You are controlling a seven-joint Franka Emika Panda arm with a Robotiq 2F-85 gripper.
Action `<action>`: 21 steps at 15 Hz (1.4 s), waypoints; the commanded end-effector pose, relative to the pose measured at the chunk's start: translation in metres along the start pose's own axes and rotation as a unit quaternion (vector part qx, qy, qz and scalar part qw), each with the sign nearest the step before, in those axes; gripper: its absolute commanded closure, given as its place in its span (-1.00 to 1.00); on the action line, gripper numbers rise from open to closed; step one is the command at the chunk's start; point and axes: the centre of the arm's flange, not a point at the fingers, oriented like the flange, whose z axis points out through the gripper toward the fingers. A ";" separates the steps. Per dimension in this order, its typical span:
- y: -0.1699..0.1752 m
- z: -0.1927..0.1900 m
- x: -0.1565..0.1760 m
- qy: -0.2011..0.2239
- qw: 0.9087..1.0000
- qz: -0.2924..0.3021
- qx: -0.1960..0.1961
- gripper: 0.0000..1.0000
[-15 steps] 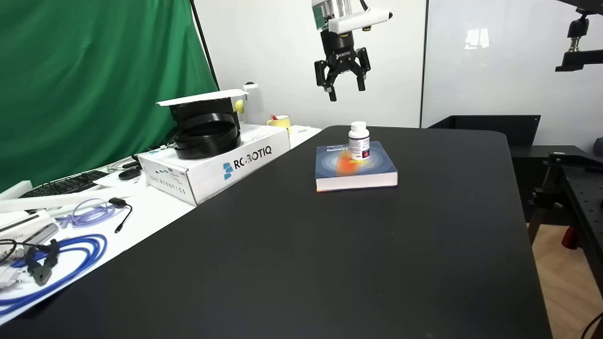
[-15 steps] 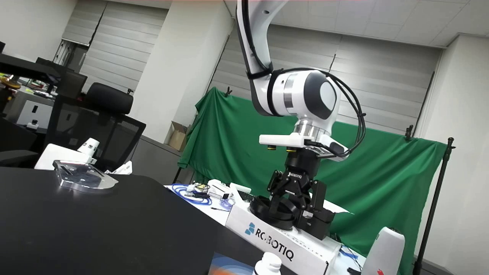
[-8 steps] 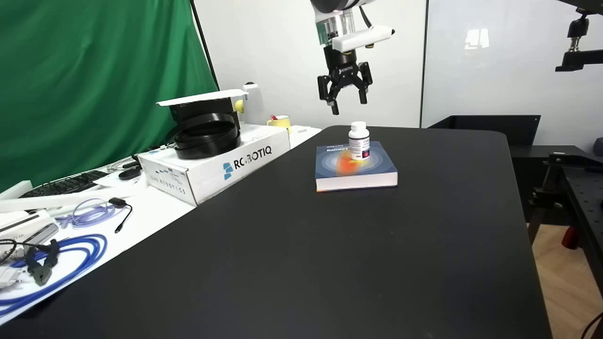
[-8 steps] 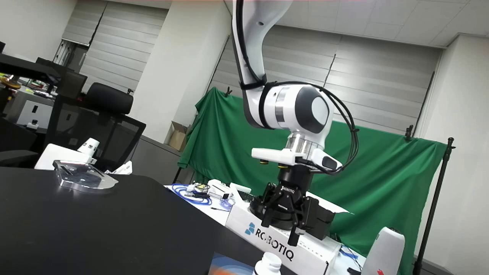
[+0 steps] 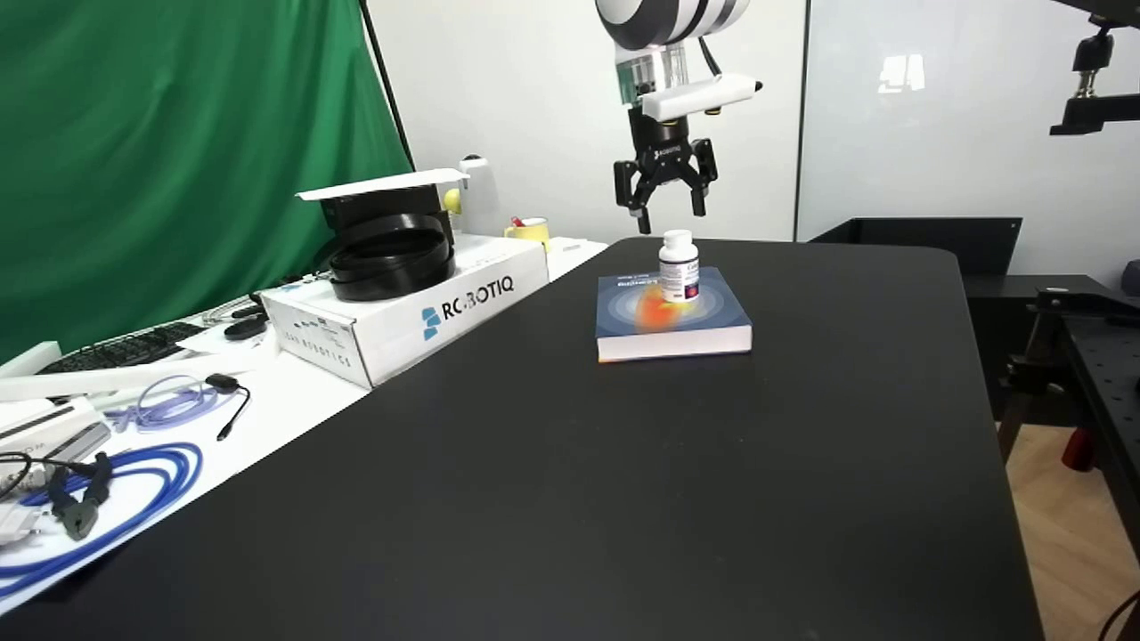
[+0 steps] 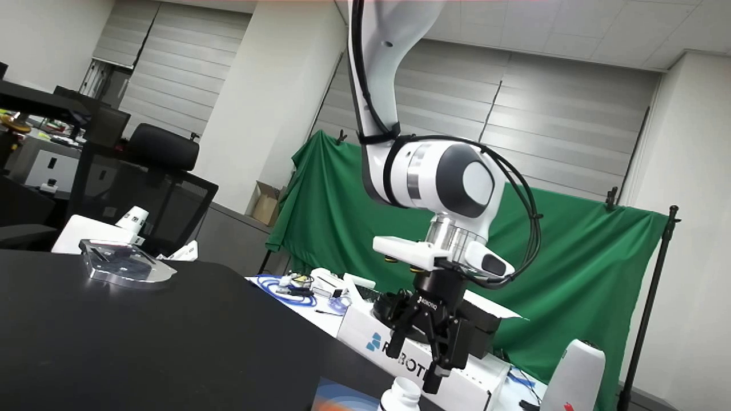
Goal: Put the white bottle on the metal thing
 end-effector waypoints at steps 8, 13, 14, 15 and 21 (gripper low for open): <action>0.014 0.011 -0.001 0.029 0.999 0.018 0.031 -1.00; 0.015 0.019 -0.001 0.033 0.999 0.018 0.028 -0.46; 0.015 0.020 -0.001 0.031 0.999 0.019 0.028 -0.33; 0.015 0.022 -0.001 0.029 0.999 0.021 0.027 -0.19; 0.014 0.024 -0.001 0.013 0.999 0.028 0.021 0.54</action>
